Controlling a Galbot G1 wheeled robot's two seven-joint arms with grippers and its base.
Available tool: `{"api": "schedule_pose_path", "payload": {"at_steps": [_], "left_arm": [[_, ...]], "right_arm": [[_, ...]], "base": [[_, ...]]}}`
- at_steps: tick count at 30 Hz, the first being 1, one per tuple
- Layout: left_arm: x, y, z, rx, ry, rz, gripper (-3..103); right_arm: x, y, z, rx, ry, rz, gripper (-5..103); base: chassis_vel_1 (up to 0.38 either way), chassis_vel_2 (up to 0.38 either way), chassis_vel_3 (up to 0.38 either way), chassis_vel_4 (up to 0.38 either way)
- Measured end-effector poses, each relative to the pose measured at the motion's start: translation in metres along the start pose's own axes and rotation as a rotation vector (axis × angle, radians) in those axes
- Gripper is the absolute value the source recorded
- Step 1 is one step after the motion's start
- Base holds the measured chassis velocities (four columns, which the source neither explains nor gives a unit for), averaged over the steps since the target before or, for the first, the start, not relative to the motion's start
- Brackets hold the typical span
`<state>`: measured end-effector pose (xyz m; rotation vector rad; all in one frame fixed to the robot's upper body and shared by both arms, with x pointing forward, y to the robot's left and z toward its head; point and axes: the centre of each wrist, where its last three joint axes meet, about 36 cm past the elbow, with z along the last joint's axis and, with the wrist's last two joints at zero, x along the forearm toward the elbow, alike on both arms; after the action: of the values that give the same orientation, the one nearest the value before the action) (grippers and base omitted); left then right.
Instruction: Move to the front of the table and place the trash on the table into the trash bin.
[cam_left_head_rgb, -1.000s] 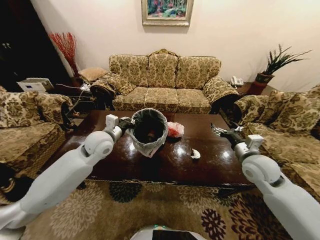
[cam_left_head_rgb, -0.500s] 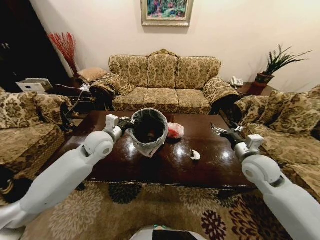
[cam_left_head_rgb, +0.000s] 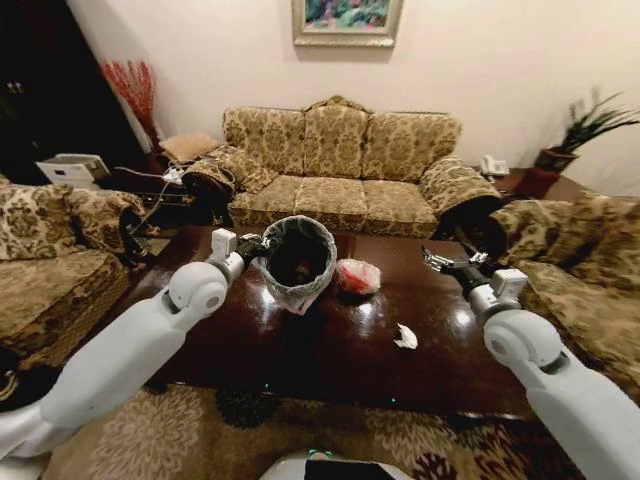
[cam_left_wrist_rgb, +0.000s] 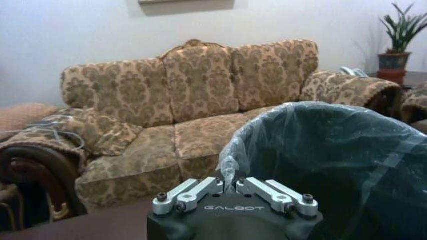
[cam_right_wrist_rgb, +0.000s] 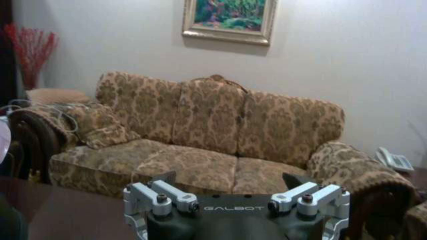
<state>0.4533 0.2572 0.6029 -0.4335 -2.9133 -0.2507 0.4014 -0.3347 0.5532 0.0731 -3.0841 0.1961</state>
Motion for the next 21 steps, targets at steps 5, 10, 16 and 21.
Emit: {"api": "schedule_pose_path", "payload": {"at_steps": [5,10,16,21], "left_arm": [[0.0,0.0,0.0,0.0,0.0,0.0,4],[0.0,0.0,0.0,0.0,0.0,0.002,4],[0.001,-0.002,0.004,-0.001,0.004,-0.002,4],[0.017,-0.027,0.038,0.014,0.005,-0.014,4]], "right_arm": [[0.0,0.0,0.0,0.0,0.0,0.0,100],[0.0,0.0,0.0,0.0,0.0,0.0,100],[0.006,0.001,0.004,-0.004,-0.003,-0.002,100],[0.036,0.006,0.021,-0.025,-0.018,-0.016,100]], "base": [[0.004,0.017,0.008,0.006],[0.015,-0.039,-0.029,0.019],[0.0,0.0,0.0,0.0],[0.0,0.0,0.0,0.0]]}}
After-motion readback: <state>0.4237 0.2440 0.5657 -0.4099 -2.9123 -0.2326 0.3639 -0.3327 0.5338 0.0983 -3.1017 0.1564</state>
